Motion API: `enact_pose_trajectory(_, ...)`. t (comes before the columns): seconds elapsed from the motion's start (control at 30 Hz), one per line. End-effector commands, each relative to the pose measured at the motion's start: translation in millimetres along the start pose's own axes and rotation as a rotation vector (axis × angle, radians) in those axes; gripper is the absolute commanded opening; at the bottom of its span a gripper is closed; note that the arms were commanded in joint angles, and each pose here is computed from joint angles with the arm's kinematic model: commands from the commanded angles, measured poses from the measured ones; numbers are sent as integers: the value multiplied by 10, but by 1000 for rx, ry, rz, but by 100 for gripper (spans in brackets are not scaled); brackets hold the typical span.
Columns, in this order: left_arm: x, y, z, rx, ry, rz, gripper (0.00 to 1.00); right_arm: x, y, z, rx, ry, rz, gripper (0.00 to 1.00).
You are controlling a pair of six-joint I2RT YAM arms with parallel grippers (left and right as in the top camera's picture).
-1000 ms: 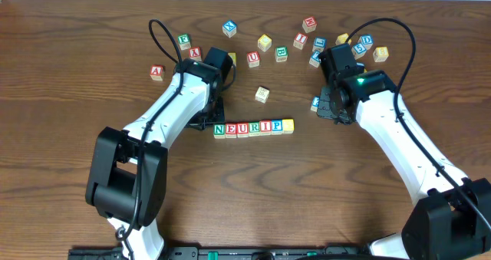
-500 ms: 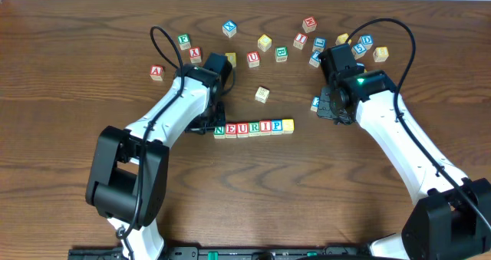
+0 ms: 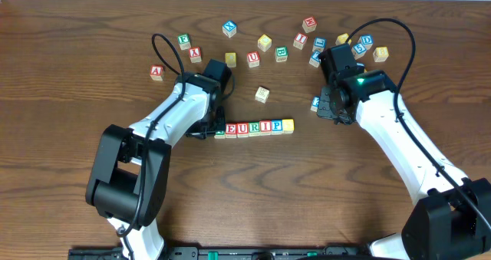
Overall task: Spell out NEURIPS
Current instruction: 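Push the letter row rightward with the left gripper against the N block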
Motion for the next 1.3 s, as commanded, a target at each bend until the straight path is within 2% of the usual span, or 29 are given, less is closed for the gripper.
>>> enact_pose_trajectory(0.0,-15,13,1,1,3,-9,7,-38,-27,-43,9,13,-20,1)
enact_pose_trajectory(0.43,-14,18,-57,34,56,3,7,-38,-21,-46,9,15,-17,1)
enact_pose_trajectory(1.27,-34,67,-248,91,60,-29,7,-38,-14,-50,7,17,-13,1)
Point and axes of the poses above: each gripper's point midway between its finger pads, its own x axis out along the fingers, its own z axis along the line the jaws close on, y = z × x, the point moved 7 cm from there along -x, back along the fingers, and after that the axes turned 1 degree about x, right-handed, at the moved point
